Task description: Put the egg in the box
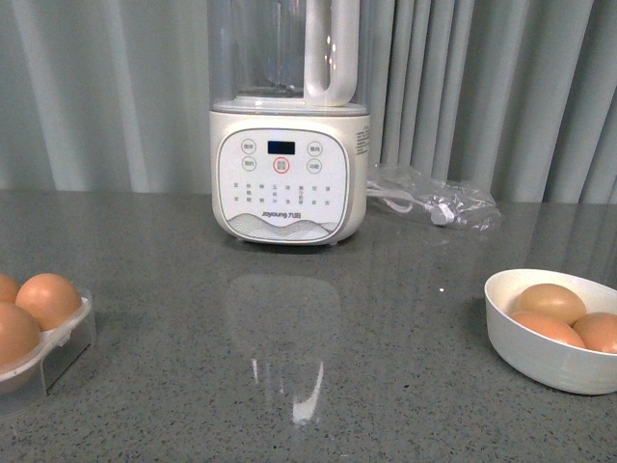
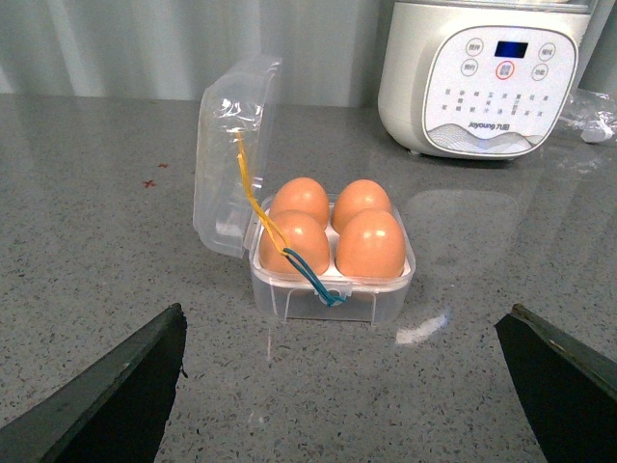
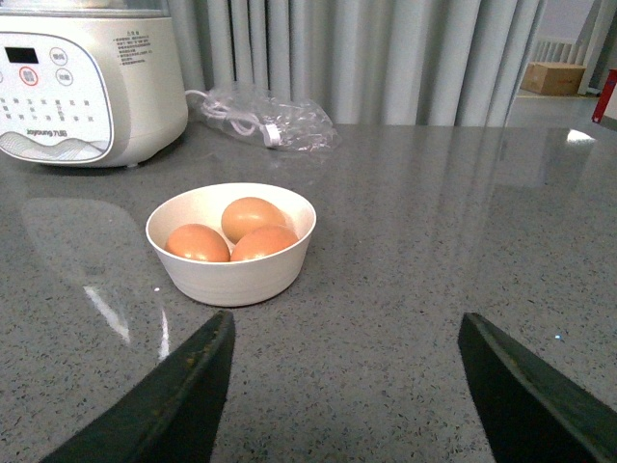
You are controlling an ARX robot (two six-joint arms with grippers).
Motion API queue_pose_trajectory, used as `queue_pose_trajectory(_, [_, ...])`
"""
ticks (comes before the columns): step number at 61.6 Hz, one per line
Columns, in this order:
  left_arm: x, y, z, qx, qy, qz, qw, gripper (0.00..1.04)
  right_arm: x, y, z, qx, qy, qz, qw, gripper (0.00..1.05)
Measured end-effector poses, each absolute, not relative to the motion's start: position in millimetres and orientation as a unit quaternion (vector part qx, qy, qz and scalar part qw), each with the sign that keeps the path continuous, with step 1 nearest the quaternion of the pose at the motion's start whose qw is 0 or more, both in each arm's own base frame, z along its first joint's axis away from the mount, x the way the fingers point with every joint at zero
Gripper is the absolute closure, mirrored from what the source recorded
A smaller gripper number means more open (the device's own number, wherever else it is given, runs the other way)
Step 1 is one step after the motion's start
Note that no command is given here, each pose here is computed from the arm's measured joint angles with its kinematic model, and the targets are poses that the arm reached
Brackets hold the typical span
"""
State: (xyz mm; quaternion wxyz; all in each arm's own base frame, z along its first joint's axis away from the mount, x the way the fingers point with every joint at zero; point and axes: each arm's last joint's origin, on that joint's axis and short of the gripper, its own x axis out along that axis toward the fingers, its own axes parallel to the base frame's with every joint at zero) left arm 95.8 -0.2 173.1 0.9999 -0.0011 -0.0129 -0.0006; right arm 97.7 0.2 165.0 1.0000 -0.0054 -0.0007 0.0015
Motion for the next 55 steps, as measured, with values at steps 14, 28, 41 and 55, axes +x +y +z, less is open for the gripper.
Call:
queue_pose_trajectory(14, [96, 0, 173, -0.001, -0.013, 0.000, 1.000, 0.07, 98, 0, 165, -0.005, -0.001, 0.002, 1.000, 0.07])
queue_pose_trajectory(28, [98, 1, 168, 0.023, 0.136, 0.113, 0.984, 0.07, 98, 0, 165, -0.005, -0.001, 0.001, 1.000, 0.07])
queue_pose_trajectory(41, [106, 9, 179, 0.015, 0.136, 0.130, 0.982, 0.07, 98, 0, 165, -0.005, -0.001, 0.001, 1.000, 0.07])
queue_pose_trajectory(55, [133, 41, 206, 0.008, 0.097, 0.140, 0.985, 0.07, 98, 0, 165, -0.005, -0.001, 0.002, 1.000, 0.07])
